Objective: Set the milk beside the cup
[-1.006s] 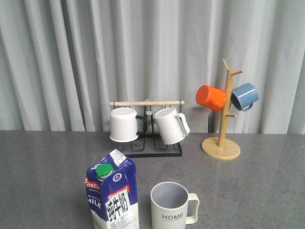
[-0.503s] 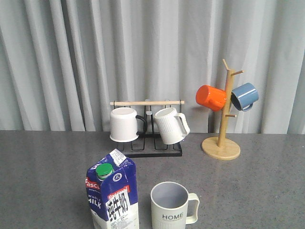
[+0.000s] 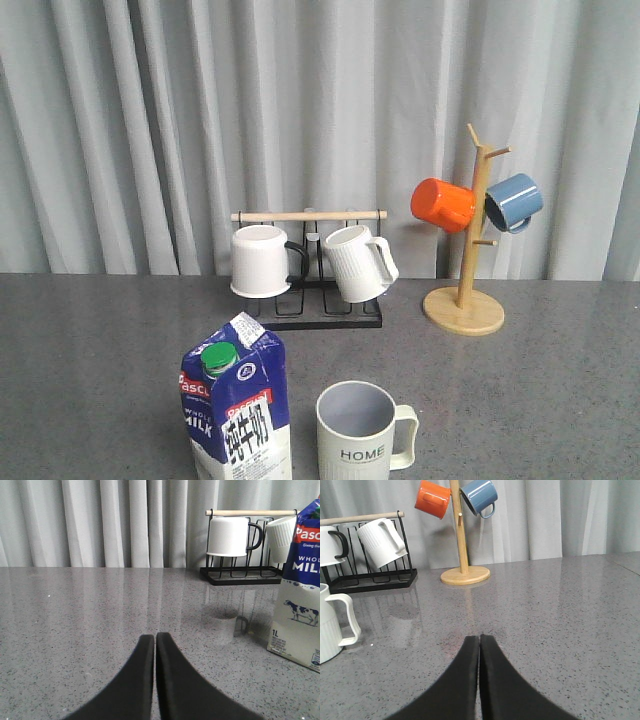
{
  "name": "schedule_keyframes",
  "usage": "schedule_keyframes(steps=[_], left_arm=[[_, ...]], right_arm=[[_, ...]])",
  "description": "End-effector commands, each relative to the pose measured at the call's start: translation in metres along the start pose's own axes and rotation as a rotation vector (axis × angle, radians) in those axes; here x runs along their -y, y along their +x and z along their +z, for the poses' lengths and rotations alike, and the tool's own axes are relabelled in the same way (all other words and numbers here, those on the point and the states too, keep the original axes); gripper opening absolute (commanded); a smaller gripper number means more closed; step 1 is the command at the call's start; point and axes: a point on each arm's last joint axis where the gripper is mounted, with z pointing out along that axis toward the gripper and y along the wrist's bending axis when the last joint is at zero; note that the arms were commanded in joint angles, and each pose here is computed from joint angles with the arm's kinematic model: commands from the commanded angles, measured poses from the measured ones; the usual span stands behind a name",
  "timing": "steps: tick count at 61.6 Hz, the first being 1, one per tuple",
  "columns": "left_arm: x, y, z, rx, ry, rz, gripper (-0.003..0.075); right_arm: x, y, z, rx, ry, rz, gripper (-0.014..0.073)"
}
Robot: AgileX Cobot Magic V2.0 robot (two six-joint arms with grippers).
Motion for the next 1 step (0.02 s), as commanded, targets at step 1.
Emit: schedule_keyframes(steps=[1], left_arm=[[0.0004,-0.0001,0.0005,0.058,0.006,-0.009,-0.0007]], right_arm=[[0.0001,-0.0041,-0.0006,0.075,-0.001,0.002,-0.0005]])
